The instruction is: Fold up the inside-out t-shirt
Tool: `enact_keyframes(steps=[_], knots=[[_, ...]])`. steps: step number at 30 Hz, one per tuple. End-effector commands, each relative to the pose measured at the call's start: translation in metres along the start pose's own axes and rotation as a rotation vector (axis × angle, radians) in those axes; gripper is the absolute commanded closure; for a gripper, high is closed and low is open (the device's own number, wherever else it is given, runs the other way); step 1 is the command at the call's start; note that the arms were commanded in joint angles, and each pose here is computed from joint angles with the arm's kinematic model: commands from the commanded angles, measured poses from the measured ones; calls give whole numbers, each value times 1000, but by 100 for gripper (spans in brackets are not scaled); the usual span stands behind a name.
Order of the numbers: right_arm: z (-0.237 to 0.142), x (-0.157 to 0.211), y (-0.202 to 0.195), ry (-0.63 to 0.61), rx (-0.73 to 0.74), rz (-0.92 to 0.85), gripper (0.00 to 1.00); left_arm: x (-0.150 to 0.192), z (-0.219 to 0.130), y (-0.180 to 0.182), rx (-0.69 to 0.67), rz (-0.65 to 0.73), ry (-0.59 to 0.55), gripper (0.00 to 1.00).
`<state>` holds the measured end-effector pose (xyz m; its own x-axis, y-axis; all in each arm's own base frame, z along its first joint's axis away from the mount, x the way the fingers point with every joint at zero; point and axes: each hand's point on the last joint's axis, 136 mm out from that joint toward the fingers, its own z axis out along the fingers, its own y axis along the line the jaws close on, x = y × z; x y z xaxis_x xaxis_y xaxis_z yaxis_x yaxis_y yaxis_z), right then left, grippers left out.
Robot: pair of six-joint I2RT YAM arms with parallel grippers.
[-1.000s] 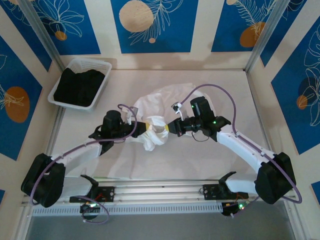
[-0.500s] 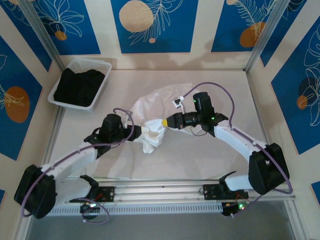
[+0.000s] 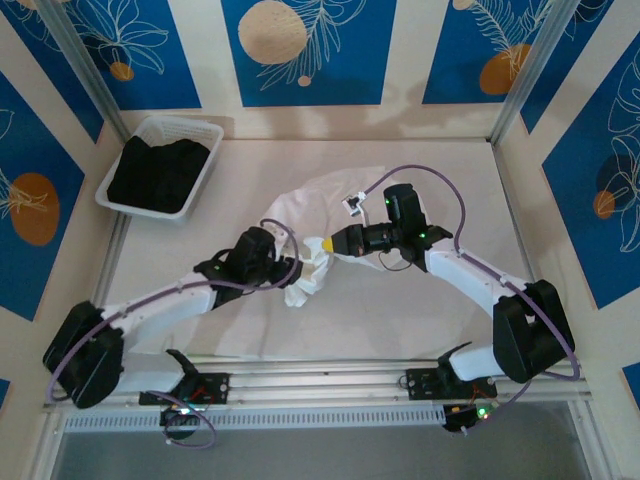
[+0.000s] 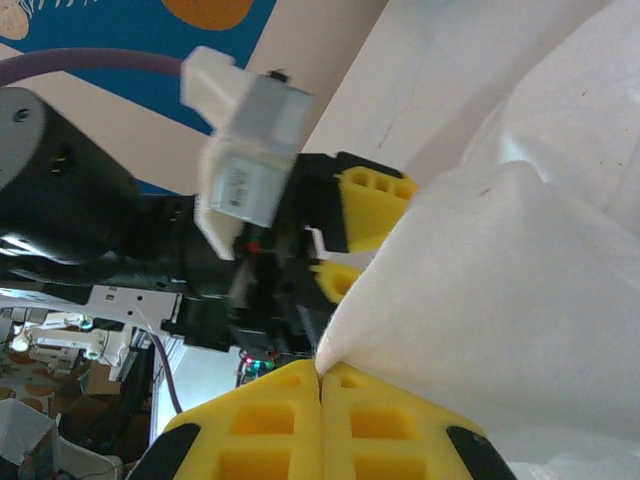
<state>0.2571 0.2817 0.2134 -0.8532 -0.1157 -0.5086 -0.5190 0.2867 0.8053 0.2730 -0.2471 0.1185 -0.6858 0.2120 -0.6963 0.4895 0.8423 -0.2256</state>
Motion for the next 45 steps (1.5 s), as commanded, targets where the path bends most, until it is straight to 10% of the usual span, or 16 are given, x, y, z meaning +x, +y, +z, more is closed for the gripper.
enact_keyframes(steps=[1,8,20,29,36,45], knots=[[-3,1,3,-2,-17,0,100,-22,15,-5,-1,28,-54,51],[-23,-5,-8,-47,79,-10,100,-31,16,-33,190,38,-93,100],[-36,-7,-42,-24,416,-86,100,-40,-109,-118,910,143,-340,100],[-48,8,-71,50,614,-64,81,-57,-109,-99,865,91,-394,100],[-36,35,-3,0,268,-217,58,-59,-99,-89,805,65,-383,100],[-9,69,32,20,63,-318,56,-59,-93,-85,779,40,-372,100]])
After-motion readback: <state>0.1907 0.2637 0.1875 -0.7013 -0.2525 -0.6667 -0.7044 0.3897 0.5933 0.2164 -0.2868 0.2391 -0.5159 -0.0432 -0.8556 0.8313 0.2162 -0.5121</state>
